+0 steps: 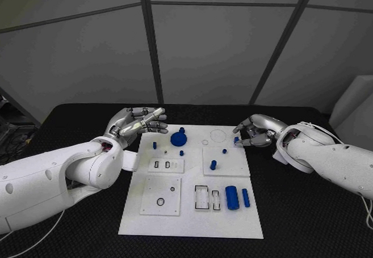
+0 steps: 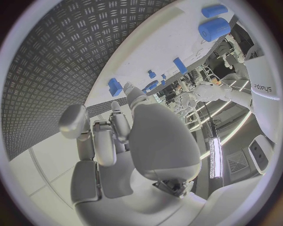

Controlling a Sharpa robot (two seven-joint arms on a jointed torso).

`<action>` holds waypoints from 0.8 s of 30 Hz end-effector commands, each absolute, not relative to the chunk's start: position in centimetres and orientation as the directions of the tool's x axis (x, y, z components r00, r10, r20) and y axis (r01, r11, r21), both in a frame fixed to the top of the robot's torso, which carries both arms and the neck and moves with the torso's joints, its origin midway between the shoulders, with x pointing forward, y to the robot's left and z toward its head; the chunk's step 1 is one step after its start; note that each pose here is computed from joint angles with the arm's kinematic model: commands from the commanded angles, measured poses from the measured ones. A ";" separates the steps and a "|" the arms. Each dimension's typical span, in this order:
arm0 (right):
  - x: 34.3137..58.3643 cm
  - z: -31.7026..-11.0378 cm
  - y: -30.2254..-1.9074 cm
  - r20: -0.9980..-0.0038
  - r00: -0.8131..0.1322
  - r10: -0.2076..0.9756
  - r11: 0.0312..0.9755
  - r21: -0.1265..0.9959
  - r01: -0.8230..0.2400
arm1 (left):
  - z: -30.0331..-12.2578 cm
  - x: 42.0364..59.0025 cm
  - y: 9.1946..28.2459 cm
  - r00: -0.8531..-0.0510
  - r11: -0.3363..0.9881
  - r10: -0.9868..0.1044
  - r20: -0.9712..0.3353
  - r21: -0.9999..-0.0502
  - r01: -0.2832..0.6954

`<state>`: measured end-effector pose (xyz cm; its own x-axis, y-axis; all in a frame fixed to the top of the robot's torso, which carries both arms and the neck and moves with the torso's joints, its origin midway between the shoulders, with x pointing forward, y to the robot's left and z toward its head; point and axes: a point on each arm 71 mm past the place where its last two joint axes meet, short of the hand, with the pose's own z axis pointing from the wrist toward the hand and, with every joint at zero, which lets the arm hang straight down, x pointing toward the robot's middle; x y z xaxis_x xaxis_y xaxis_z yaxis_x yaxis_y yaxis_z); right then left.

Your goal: Assemble the parts on the task board

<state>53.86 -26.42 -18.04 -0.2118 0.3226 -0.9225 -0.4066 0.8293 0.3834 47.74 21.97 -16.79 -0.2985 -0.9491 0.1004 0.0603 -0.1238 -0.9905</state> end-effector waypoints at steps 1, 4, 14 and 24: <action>53.9 -18.2 -26.4 -0.928 -0.230 0.292 0.837 0.365 -0.409 | -16.6 47.7 21.9 -0.311 -0.128 -0.945 0.099 -0.989 0.073; 53.9 -18.3 -26.4 -0.929 -0.233 0.289 0.839 0.363 -0.405 | -16.6 47.8 21.9 -0.311 -0.128 -0.945 0.099 -0.989 0.073; 54.1 -18.6 -26.4 -0.932 -0.239 0.273 0.849 0.350 -0.397 | -16.6 47.7 21.9 -0.310 -0.127 -0.946 0.099 -0.989 0.073; 54.3 -18.8 -26.3 -0.934 -0.236 0.267 0.856 0.342 -0.387 | -16.6 47.7 22.0 -0.309 -0.127 -0.946 0.098 -0.989 0.073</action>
<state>54.25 -26.38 -18.84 -0.2345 0.2784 -0.9314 -0.3885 0.8514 0.3523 47.76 22.07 -16.81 -0.2968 -0.9497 0.0997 0.0603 -0.1228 -0.9906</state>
